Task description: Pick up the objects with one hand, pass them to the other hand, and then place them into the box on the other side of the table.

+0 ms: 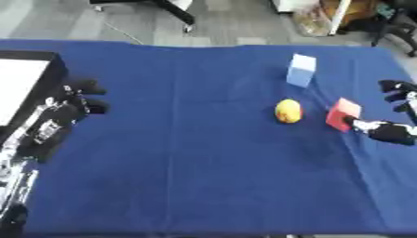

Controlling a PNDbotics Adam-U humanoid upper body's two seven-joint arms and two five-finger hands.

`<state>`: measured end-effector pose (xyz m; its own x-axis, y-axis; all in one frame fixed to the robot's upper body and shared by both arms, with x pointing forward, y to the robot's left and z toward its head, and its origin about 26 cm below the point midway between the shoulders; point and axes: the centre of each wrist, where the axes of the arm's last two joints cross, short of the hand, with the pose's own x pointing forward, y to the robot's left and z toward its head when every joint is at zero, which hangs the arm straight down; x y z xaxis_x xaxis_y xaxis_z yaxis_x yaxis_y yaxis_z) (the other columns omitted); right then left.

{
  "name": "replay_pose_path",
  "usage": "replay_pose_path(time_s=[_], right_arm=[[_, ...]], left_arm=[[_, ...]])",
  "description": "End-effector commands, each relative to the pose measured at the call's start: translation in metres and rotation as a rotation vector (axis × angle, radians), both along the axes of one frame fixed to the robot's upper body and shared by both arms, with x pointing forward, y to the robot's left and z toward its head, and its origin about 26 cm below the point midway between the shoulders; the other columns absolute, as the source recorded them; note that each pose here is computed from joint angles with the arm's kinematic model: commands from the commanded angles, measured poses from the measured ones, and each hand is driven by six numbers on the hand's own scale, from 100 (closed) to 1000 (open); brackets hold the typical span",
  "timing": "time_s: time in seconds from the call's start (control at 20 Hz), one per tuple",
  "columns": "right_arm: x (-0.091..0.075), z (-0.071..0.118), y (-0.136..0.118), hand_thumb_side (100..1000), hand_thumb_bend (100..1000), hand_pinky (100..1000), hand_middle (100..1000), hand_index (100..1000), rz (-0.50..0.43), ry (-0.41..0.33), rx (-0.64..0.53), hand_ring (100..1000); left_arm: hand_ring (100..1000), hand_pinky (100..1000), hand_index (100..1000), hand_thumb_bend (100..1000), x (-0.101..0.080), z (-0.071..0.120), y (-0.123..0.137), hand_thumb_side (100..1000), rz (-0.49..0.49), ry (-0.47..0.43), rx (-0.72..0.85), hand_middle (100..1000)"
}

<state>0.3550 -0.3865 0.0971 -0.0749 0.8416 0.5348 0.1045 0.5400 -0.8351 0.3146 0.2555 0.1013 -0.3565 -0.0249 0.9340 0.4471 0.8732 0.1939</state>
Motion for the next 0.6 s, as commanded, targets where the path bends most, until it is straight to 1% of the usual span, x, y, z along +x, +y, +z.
replay_pose_path(time_s=[0.05,0.6], right_arm=[[0.005,0.011,-0.011,368,652,679,745,860,-0.003,0.000,-0.019,761],[0.027,0.006,-0.007,351,643,679,718,838,0.013,0.049,-0.022,750]], left_arm=[[694,781,890,639,0.001,0.005,0.000,591,-0.013,-0.017,0.001,747],[693,780,889,645,0.001,0.005,-0.001,590,-0.020,-0.014,0.000,746]])
